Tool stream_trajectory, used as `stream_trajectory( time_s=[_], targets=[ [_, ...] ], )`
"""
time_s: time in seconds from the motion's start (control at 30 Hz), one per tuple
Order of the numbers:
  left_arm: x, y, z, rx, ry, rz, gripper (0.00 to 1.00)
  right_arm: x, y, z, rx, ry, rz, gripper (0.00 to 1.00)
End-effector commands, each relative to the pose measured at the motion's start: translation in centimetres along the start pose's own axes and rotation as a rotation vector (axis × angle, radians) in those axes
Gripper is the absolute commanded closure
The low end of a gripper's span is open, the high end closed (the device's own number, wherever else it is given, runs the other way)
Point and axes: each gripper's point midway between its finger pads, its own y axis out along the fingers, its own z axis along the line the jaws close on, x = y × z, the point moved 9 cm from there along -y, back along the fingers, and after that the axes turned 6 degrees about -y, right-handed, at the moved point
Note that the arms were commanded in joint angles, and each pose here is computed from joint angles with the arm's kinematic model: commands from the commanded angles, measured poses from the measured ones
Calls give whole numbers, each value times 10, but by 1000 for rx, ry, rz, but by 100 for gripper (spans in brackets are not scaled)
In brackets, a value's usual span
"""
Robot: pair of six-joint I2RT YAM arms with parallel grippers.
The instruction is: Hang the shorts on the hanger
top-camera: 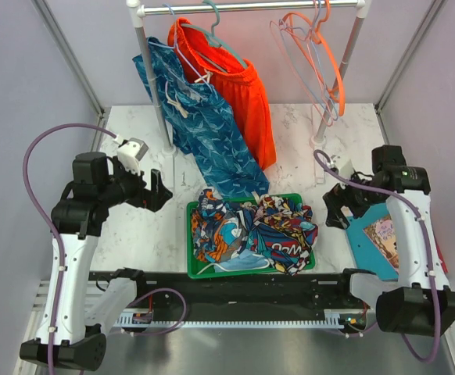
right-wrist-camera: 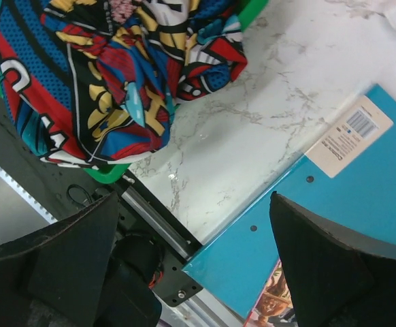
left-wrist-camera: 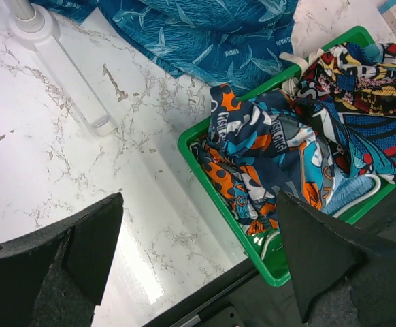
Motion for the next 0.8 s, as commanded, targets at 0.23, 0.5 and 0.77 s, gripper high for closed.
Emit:
stream_trajectory(
  time_s=[0.23,0.5,0.77],
  targets=[
    [-1,-5,-3,-41,66,-30,0,35,28,40,81,-254,137,2],
    [-6,-11,-7,-58,109,-27,0,36,57,63,128,-379,225,2],
    [-6,-10,-11,-119,126,-26,0,56,80,73,83,-424,184,6]
  ],
)
